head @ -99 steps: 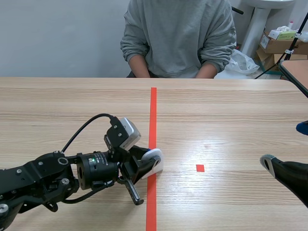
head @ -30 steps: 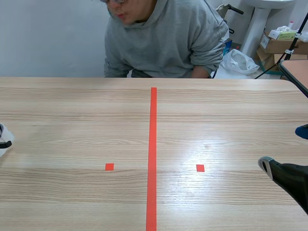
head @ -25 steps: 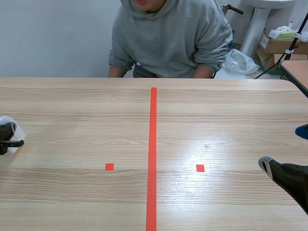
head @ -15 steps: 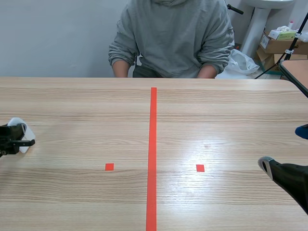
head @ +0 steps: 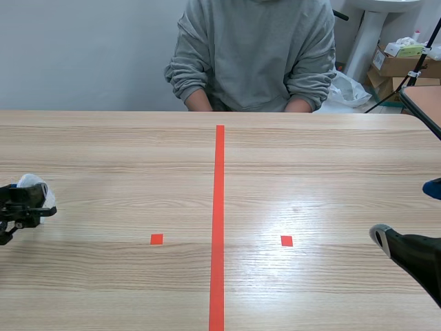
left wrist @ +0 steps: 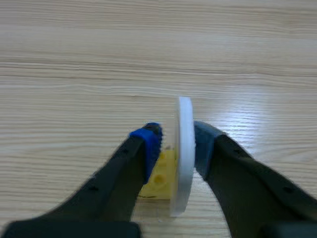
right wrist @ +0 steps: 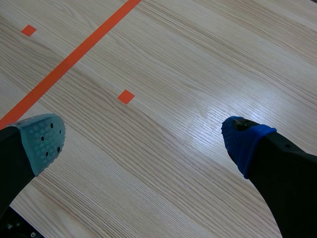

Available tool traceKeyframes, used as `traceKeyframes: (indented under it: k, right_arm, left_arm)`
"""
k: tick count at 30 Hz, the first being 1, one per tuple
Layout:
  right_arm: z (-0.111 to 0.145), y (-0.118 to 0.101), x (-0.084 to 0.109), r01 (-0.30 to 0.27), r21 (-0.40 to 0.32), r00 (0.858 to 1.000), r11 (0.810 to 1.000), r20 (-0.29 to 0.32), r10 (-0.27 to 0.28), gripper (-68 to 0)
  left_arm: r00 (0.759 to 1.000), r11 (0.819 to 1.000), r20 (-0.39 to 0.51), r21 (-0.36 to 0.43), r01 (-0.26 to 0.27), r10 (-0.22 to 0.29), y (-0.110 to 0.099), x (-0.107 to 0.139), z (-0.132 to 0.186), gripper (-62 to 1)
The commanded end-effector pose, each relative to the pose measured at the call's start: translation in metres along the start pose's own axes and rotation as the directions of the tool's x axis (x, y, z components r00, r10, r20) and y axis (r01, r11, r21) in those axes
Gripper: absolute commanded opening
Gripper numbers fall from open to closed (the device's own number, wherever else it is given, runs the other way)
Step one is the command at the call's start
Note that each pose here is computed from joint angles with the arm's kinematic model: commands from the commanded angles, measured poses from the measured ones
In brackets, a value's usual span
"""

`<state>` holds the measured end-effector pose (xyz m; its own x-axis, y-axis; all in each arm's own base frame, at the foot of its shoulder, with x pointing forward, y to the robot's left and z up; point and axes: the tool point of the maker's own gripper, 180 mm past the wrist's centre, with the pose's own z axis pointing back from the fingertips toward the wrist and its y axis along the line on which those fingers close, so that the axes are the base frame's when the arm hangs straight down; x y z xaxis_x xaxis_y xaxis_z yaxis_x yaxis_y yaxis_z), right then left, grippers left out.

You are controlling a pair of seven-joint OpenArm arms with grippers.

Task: Do the leaf sorting experiment

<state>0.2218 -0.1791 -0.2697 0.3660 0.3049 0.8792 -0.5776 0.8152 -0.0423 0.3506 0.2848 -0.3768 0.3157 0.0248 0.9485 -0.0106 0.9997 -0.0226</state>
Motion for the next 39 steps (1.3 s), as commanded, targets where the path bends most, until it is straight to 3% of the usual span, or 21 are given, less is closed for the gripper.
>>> traceKeyframes:
  k: [1, 4, 6, 12, 18, 24, 28, 33, 39]
  right_arm:
    - [0.000, -0.004, 0.010, -0.010, -0.004, 0.999, 1.000, 0.033, 0.011, 0.4]
    - [0.000, -0.004, 0.010, -0.010, -0.004, 0.999, 1.000, 0.033, 0.011, 0.4]
    - [0.000, -0.004, 0.010, -0.010, -0.004, 0.999, 1.000, 0.033, 0.011, 0.4]
    - [0.000, -0.004, 0.010, -0.011, -0.004, 0.999, 1.000, 0.033, 0.011, 0.4]
    - [0.000, -0.004, 0.010, -0.011, -0.004, 0.999, 1.000, 0.033, 0.011, 0.4]
    - [0.000, -0.004, 0.010, -0.011, -0.004, 0.999, 1.000, 0.033, 0.011, 0.4]
    - [0.000, -0.004, 0.010, -0.011, -0.004, 0.999, 1.000, 0.033, 0.011, 0.4]
    - [0.000, -0.004, 0.010, -0.011, -0.005, 0.999, 1.000, 0.033, 0.011, 0.4]
    - [0.000, -0.004, 0.010, -0.011, -0.005, 0.999, 1.000, 0.032, 0.011, 0.4]
  left_arm:
    - [0.999, 1.000, 0.033, -0.005, -0.001, 0.001, -0.001, 0.010, -0.002, -22.7]
    - [0.999, 1.000, 0.033, -0.005, -0.001, 0.001, -0.001, 0.010, -0.002, -4.7]
    - [0.999, 1.000, 0.033, -0.005, -0.001, 0.001, -0.001, 0.010, -0.002, 1.4]
    - [0.999, 1.000, 0.041, -0.010, 0.008, -0.008, -0.001, 0.014, -0.002, 1.4]
    - [0.990, 0.990, 0.090, -0.076, 0.116, -0.110, -0.016, 0.041, 0.007, 1.4]
    - [0.969, 0.968, 0.174, -0.150, 0.203, -0.177, -0.041, 0.080, 0.027, 1.4]
    - [0.951, 0.937, 0.232, -0.234, 0.259, -0.205, -0.074, 0.101, 0.049, 1.4]
    - [0.934, 0.879, 0.289, -0.363, 0.310, -0.210, -0.125, 0.118, 0.084, 1.4]
    - [0.928, 0.786, 0.326, -0.519, 0.336, -0.181, -0.175, 0.126, 0.128, 1.4]
